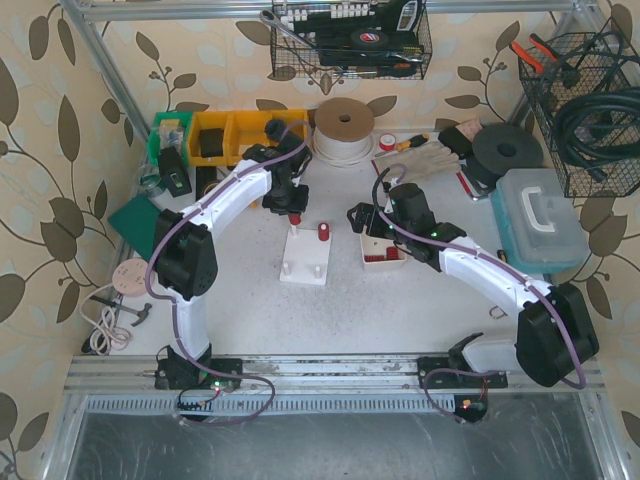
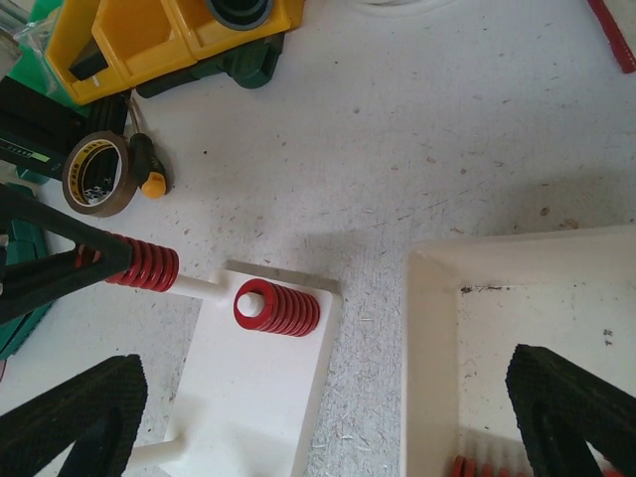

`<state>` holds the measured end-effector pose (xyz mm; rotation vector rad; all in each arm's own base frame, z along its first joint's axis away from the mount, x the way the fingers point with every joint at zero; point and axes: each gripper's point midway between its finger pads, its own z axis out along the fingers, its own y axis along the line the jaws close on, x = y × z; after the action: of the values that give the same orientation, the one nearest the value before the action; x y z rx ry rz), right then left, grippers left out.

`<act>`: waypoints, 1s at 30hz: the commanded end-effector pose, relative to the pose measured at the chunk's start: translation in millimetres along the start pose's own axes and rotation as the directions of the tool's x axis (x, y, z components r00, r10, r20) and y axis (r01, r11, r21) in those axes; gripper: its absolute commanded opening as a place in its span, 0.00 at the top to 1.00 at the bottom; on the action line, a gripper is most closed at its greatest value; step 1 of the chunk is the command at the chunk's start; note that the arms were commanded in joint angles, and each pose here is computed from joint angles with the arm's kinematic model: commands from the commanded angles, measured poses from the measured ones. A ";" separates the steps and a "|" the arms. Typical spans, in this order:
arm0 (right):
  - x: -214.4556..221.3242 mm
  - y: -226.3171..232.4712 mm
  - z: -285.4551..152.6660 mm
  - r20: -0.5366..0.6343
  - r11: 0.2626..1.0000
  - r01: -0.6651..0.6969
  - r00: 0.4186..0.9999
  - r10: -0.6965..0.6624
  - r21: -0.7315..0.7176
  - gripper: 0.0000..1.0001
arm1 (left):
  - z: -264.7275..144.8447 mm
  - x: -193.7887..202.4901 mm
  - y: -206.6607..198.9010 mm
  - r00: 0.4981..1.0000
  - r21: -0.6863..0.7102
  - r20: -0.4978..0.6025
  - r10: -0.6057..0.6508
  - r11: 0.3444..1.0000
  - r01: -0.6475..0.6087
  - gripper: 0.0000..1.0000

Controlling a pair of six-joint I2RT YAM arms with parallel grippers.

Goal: Install the large spring

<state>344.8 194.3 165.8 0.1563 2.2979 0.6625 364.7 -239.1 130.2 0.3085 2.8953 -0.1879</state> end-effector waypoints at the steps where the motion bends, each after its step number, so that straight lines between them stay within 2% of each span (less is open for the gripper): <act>1: -1.0 1.7 -1.8 0.012 1.000 -0.009 1.000 0.009 -0.020 0.03 | -5.0 -3.5 5.5 1.000 -0.025 0.014 0.000 1.000 0.000 1.00; 7: -0.9 2.3 0.0 0.010 1.000 -0.008 1.000 0.008 -0.025 0.04 | -15.6 -3.7 4.8 0.999 -0.018 0.030 -0.014 1.000 0.014 1.00; 18: -1.8 4.0 -0.3 0.015 0.999 -0.003 1.000 0.003 -0.034 0.05 | -16.7 4.6 10.9 0.999 -0.048 -0.009 -0.031 0.998 0.030 1.00; 30: -1.8 4.9 -0.4 0.015 0.999 0.001 1.000 -0.001 -0.039 0.05 | 8.7 0.8 2.7 0.999 -0.014 -0.023 -0.038 0.999 0.038 1.00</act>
<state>346.4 197.4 168.5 0.1469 2.2780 0.6849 360.7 -233.5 121.5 0.2812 2.9360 -0.1430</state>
